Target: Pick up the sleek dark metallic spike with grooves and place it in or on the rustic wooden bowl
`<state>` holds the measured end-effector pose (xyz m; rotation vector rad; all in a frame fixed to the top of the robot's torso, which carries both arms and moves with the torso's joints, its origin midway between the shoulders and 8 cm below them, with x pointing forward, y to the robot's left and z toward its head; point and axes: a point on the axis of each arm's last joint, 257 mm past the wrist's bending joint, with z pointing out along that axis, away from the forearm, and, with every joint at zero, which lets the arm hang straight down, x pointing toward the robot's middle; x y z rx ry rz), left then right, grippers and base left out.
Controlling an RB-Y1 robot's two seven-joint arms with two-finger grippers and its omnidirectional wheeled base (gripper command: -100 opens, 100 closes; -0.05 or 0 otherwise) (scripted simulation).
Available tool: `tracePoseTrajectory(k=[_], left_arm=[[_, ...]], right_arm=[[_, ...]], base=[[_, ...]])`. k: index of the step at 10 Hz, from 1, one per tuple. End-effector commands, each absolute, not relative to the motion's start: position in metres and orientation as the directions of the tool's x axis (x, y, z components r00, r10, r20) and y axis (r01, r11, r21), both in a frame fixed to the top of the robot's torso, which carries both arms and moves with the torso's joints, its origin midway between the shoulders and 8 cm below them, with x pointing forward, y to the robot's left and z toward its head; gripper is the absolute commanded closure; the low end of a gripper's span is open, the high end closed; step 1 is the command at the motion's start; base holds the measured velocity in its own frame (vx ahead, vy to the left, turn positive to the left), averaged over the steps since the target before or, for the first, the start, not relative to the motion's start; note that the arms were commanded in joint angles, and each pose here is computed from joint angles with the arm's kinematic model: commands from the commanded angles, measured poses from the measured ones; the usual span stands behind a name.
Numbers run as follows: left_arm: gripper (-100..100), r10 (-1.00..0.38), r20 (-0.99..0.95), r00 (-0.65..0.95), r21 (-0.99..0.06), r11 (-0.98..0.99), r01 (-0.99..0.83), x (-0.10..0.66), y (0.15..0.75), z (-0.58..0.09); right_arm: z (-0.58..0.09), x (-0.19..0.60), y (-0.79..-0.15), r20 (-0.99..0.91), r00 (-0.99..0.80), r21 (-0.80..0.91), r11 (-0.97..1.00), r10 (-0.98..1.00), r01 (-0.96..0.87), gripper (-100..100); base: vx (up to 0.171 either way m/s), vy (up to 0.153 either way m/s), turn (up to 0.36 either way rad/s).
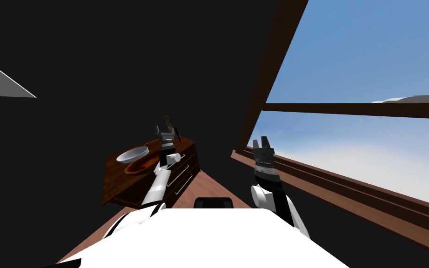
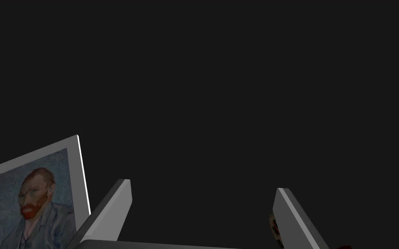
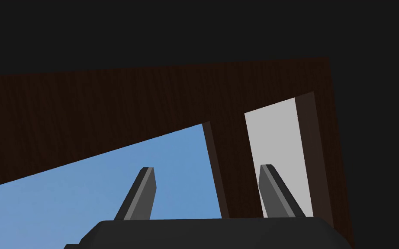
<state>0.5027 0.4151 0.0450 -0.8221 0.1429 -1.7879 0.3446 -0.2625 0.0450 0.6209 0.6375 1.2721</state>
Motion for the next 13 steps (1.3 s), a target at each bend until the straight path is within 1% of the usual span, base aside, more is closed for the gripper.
tracePoseTrajectory(k=[1, 2, 3, 6, 7, 8, 9, 10, 11, 13], left_arm=[[-100, -0.870, 0.471, -0.145, -0.477, -0.390, 0.788, 0.509, 0.416, 0.040], [-100, -0.847, 0.511, -0.148, -0.447, -0.409, 0.796, 0.516, 0.429, 0.043], [-100, -0.846, 0.515, -0.141, -0.455, -0.409, 0.791, 0.518, 0.430, 0.038], [-100, -0.756, 0.641, -0.135, -0.373, -0.460, 0.806, 0.538, 0.470, 0.030], [-100, -0.751, 0.648, -0.124, -0.384, -0.464, 0.798, 0.542, 0.470, 0.023], [-100, -0.715, 0.687, -0.128, -0.349, -0.480, 0.805, 0.547, 0.481, 0.021], [-100, -0.712, 0.692, -0.118, -0.358, -0.481, 0.800, 0.550, 0.482, 0.015], [-100, -0.675, 0.726, -0.129, -0.316, -0.495, 0.809, 0.553, 0.492, 0.017], [-100, -0.670, 0.733, -0.115, -0.329, -0.498, 0.803, 0.556, 0.493, 0.007], [-100, -0.581, 0.806, -0.118, -0.262, -0.528, 0.808, 0.566, 0.509, -0.007]], right_arm=[[0.045, 0.345, -0.262, -0.089, 0.175, 0.730, 0.184, 0.980, -0.658, 0], [0.045, 0.345, -0.262, -0.089, 0.175, 0.730, 0.184, 0.980, -0.658, 0], [0.045, 0.345, -0.262, -0.089, 0.175, 0.730, 0.184, 0.980, -0.658, 0], [0.045, 0.345, -0.262, -0.089, 0.175, 0.730, 0.184, 0.980, -0.658, 0], [0.045, 0.345, -0.262, -0.089, 0.175, 0.730, 0.184, 0.980, -0.658, 0], [0.045, 0.345, -0.263, -0.089, 0.175, 0.730, 0.184, 0.980, -0.658, 0], [0.045, 0.345, -0.263, -0.089, 0.175, 0.730, 0.184, 0.980, -0.658, 0], [0.045, 0.345, -0.263, -0.089, 0.175, 0.730, 0.184, 0.980, -0.658, 0], [0.045, 0.345, -0.263, -0.089, 0.175, 0.730, 0.184, 0.980, -0.658, 0], [0.045, 0.345, -0.263, -0.089, 0.175, 0.730, 0.184, 0.980, -0.658, 0]], base=[[0.001, -0.020, -0.002], [0.009, -0.024, -0.014], [0.010, -0.022, -0.007], [0.024, -0.033, -0.030], [0.032, -0.024, -0.010], [0.031, -0.014, -0.022], [0.032, -0.007, -0.017], [0.033, -0.012, -0.022], [0.026, -0.008, -0.011], [0.046, -0.004, -0.032]])
